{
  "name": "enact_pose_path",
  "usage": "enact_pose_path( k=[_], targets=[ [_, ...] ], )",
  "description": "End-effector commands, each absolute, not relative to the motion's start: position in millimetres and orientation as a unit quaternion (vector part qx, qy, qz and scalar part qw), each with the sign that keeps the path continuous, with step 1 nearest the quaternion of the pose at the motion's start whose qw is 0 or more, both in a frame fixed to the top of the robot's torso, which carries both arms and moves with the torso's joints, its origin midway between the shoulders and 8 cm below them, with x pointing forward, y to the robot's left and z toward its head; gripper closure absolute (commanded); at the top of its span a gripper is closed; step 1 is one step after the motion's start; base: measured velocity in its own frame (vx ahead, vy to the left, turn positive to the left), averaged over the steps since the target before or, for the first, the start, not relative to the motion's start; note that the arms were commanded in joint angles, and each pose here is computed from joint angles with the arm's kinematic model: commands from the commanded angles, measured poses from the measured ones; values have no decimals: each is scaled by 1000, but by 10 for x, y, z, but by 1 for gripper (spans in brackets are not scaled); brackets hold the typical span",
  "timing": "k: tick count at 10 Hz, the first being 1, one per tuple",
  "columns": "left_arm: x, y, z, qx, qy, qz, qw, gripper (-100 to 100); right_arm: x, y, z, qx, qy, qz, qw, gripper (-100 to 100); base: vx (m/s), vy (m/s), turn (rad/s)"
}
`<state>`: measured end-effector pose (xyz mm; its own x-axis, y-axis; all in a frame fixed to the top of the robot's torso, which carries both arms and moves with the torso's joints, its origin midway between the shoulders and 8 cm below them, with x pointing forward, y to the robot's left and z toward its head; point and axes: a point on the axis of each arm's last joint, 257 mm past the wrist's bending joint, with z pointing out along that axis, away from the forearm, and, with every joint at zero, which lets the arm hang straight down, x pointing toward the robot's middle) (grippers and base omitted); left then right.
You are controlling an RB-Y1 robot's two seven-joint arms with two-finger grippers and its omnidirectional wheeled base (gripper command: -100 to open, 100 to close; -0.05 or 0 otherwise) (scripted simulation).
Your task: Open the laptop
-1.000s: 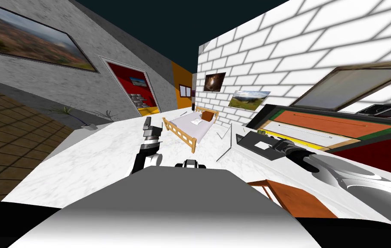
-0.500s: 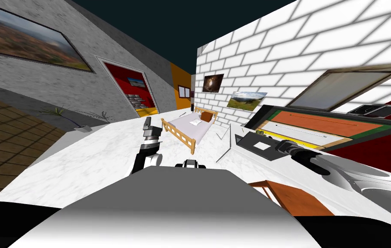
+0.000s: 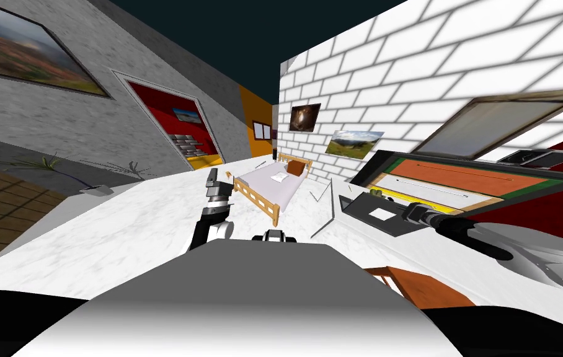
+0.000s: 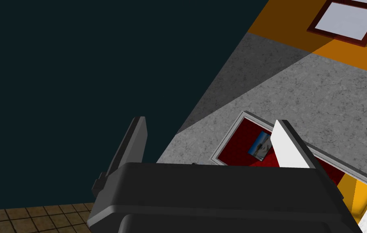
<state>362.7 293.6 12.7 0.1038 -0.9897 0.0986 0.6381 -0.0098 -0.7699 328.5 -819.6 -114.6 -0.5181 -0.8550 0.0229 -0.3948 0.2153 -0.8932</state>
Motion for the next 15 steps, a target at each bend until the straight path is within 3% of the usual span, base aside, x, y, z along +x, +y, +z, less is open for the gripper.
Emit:
enact_pose_path(
  k=[1, 9, 10, 15],
  targets=[
    [3627, 2935, 128, -347, 253, -620, 657, 0, 3218, -8160, -1137, -436, 749, -435, 242, 100, 84, -39, -41],
    [3627, 2936, 128, -347, 253, -620, 657, 0, 3006, -8094, -1092, -459, 778, -374, 211, 100, 126, -20, -53],
    [3627, 2935, 128, -347, 253, -620, 657, 0, 3041, -8122, -1071, -442, 778, -383, 228, -100, 2, 34, 39],
    [3627, 2934, 128, -347, 253, -620, 657, 0, 3130, -8225, -1025, -384, 778, -414, 278, -100, -17, 70, 51]
  ],
)
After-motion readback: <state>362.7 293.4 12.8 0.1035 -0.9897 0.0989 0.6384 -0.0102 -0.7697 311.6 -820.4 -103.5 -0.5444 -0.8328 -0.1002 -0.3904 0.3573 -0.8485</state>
